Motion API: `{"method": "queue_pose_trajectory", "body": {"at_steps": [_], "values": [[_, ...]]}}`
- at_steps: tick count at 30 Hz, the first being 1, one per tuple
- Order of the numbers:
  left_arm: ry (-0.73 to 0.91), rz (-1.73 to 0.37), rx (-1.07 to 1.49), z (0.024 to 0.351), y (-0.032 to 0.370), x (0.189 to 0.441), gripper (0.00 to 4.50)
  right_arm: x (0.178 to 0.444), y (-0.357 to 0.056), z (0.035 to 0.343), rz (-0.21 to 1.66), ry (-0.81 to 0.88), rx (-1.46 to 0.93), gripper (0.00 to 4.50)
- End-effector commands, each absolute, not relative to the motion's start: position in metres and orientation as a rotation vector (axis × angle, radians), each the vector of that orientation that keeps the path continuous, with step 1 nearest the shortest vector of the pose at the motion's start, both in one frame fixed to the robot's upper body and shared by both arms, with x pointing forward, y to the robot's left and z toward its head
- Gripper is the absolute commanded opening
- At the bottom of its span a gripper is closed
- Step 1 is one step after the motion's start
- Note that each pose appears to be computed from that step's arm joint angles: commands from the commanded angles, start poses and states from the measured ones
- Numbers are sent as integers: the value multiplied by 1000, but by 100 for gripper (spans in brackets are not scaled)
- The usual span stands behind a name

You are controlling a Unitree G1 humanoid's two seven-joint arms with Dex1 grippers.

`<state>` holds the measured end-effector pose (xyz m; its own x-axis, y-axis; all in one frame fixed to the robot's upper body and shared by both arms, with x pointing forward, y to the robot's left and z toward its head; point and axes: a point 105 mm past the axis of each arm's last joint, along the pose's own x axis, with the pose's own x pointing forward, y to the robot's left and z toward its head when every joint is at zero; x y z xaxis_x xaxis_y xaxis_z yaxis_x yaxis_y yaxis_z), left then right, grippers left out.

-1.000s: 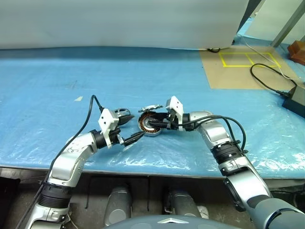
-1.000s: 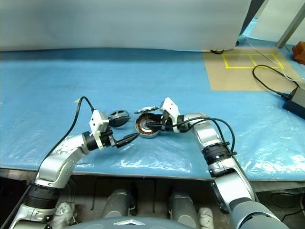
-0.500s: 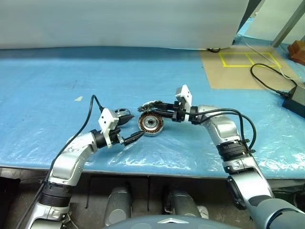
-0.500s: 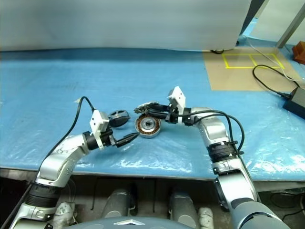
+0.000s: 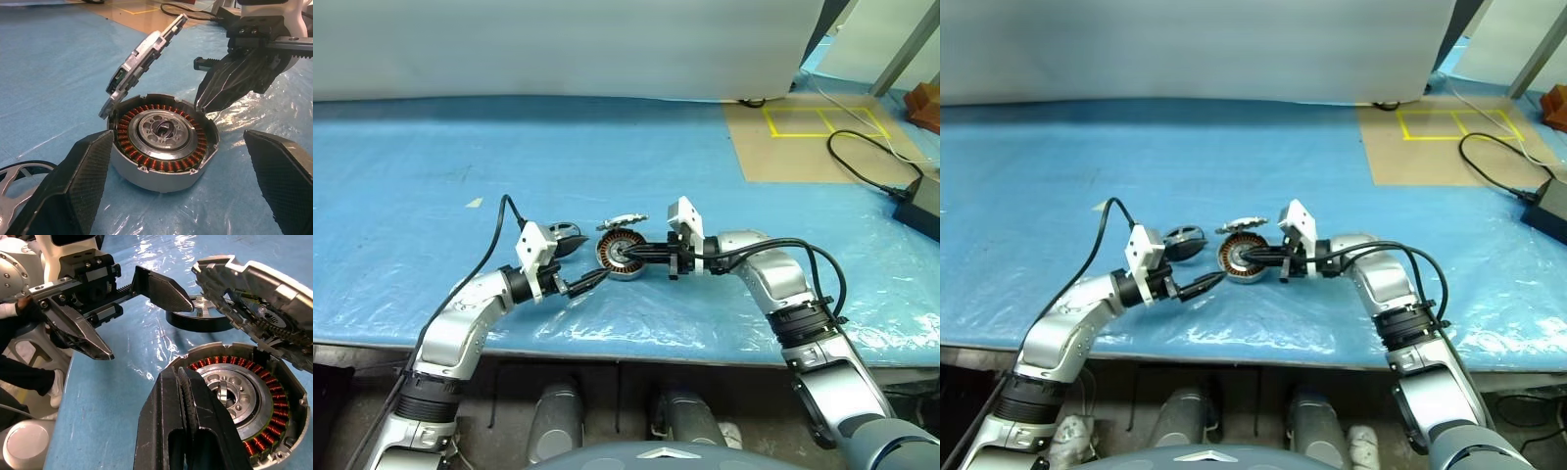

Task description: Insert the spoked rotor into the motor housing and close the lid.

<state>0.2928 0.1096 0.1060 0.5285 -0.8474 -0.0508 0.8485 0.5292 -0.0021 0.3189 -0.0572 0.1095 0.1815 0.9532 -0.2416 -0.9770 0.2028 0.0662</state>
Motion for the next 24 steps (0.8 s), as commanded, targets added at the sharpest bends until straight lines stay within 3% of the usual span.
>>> {"method": "queue_pose_trajectory", "body": {"at_steps": [1,10,24], "values": [[13,-1026,36,115,107,292,450,323,-50,120,1377,197,-137,3],[9,-1018,33,116,108,293,450,326,-50,99,1370,234,-219,3],[12,-1017,35,114,109,292,450,336,-44,92,1309,172,-317,3]]}}
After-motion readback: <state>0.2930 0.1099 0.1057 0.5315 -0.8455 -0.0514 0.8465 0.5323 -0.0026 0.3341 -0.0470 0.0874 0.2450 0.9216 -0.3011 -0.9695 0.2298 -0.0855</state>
